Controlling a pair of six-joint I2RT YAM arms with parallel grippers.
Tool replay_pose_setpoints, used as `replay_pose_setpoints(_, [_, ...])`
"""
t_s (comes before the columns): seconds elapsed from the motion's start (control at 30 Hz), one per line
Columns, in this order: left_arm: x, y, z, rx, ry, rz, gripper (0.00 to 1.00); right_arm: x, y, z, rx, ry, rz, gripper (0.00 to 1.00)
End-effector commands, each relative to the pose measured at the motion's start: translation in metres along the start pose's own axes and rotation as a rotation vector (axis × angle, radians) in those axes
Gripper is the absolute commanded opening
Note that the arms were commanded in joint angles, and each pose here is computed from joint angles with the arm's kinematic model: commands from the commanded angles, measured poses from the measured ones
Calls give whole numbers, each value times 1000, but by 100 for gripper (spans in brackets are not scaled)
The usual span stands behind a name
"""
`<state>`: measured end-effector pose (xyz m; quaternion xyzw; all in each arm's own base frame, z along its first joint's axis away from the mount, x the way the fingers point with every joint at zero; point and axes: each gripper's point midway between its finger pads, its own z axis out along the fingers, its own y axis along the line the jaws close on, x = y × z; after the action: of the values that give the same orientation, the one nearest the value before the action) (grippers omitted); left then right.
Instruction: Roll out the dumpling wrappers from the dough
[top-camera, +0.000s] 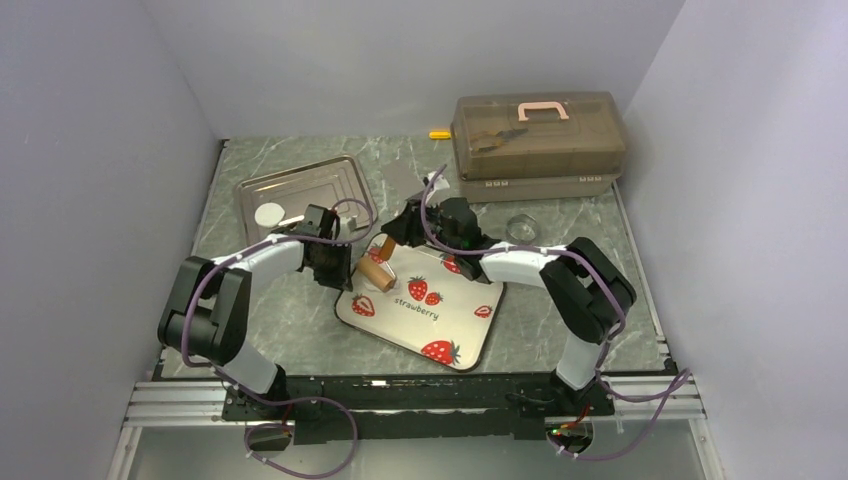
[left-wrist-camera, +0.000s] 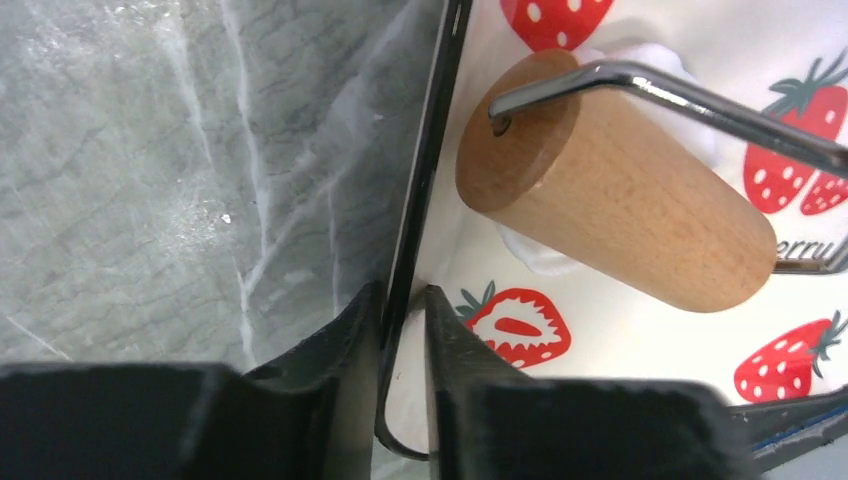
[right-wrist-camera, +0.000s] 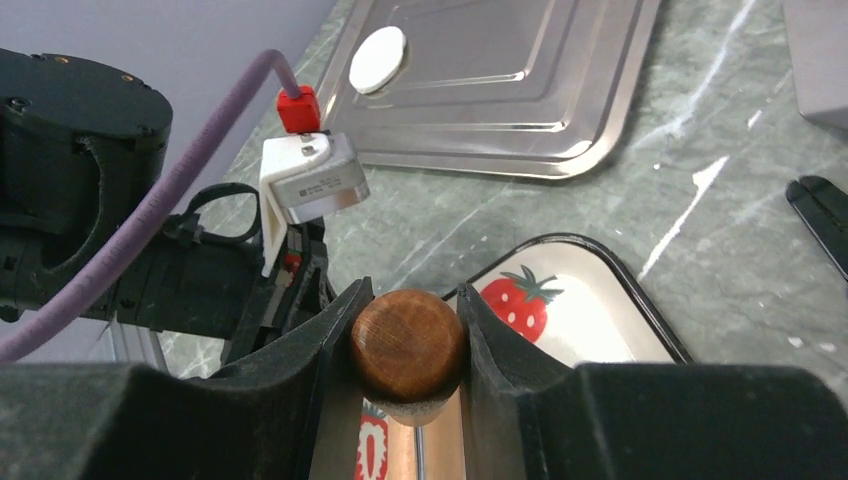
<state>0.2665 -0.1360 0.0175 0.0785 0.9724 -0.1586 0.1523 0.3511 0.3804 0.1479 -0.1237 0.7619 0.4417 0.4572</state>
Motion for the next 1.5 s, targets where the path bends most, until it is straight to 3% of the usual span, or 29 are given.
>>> replay_pose_setpoints(0.0, [21,-1,16,29,47,-35,14,-4,-7,-18,43,-3,2,0])
replay_pose_setpoints(0.07, [22,-2,19,32,56,-41,0,0,-9,-24,69,27,6,0])
replay_pose_setpoints(0.37, [14,-1,17,21,30,-56,0,44,-21,-33,128,129,21,0])
replay_pose_setpoints(0.53, [8,0,14,10,13,-47,0,57,0,-20,71,165,65,0])
replay_pose_setpoints(0.87, [5,1,11,4,-11,-31,0,-80,75,-32,-141,-19,121,0])
replay_pose_setpoints(1.0, [5,1,11,5,-15,-29,0,-109,105,-40,-239,-55,129,0])
replay_pose_setpoints(1.13, [5,1,10,7,-16,-29,0,-110,80,-43,-101,-80,46,0])
replay_pose_setpoints(1.33, [5,1,11,3,-13,-30,0,-69,40,-36,95,-37,-112,0])
replay_pose_setpoints(1.47, [5,1,11,6,-11,-29,0,-49,34,-33,99,-45,-172,0])
